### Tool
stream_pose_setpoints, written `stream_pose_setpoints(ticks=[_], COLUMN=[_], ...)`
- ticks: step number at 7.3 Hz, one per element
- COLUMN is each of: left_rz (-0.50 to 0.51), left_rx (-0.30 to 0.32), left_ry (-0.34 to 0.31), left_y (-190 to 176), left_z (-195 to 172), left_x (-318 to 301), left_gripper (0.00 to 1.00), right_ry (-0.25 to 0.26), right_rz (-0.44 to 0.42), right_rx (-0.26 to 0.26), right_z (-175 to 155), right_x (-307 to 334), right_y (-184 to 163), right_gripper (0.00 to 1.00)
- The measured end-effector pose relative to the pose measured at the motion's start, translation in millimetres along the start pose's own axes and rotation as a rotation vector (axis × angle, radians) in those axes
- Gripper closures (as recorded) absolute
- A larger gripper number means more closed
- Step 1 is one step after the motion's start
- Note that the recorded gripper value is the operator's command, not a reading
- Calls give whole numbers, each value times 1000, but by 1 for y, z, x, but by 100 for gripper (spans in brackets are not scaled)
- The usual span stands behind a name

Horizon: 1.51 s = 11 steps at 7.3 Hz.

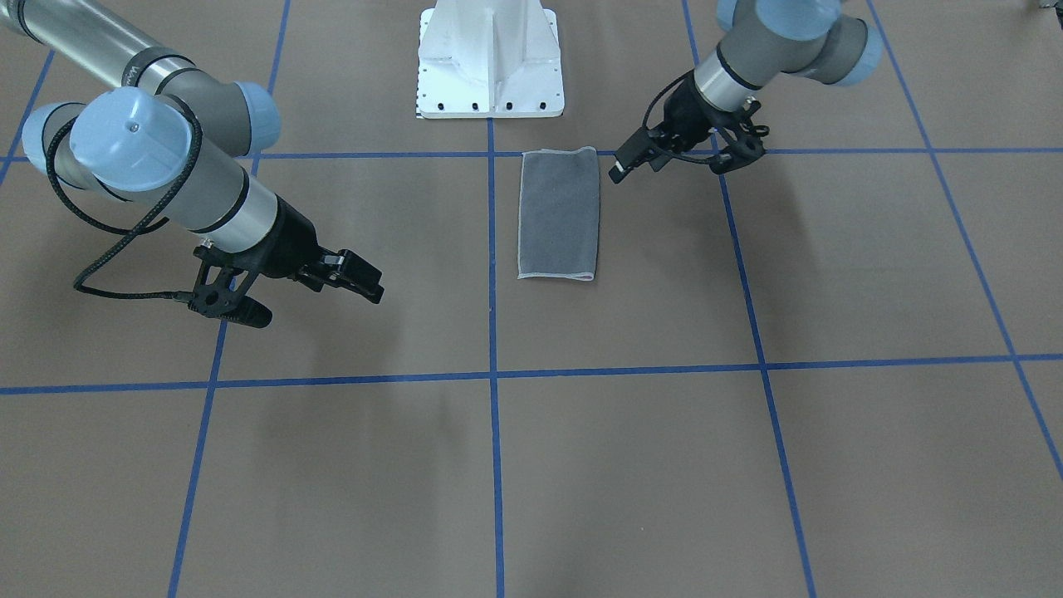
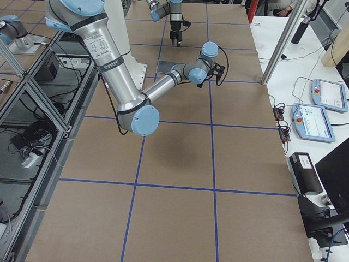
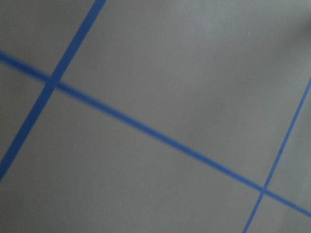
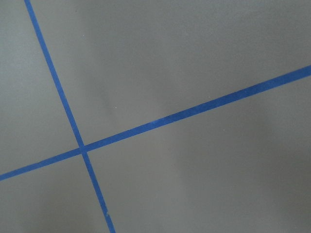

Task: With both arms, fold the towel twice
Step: 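Move the left gripper down to the long edge of the folded towel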

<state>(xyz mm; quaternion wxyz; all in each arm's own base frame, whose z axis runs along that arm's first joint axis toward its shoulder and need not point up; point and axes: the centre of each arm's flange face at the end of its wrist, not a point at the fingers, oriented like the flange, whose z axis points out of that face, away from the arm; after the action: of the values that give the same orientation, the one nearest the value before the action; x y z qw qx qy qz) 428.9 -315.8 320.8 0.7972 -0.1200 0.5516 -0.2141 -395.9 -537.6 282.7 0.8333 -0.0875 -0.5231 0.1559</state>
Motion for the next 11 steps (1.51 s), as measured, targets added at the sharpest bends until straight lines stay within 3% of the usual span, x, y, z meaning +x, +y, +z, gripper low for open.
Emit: stream_pose_setpoints(ticks=[2, 4, 5, 7, 11], left_rz=[70, 136, 148, 161, 164], left_rx=[35, 58, 50, 39, 37], left_ry=[-82, -109, -117, -137, -144], left_y=[48, 69, 77, 89, 92], left_z=[40, 54, 59, 67, 74], left_x=[-15, -16, -17, -18, -14], left_gripper=[0, 2, 13, 20, 24], right_ry=[4, 5, 6, 10, 14], right_rz=[3, 5, 6, 10, 12], right_rx=[1, 0, -1, -2, -2], right_z=[2, 3, 4, 5, 6], right_x=[2, 4, 5, 9, 13], right_y=[-2, -3, -3, -4, -5], right_gripper=[0, 0, 0, 0, 0])
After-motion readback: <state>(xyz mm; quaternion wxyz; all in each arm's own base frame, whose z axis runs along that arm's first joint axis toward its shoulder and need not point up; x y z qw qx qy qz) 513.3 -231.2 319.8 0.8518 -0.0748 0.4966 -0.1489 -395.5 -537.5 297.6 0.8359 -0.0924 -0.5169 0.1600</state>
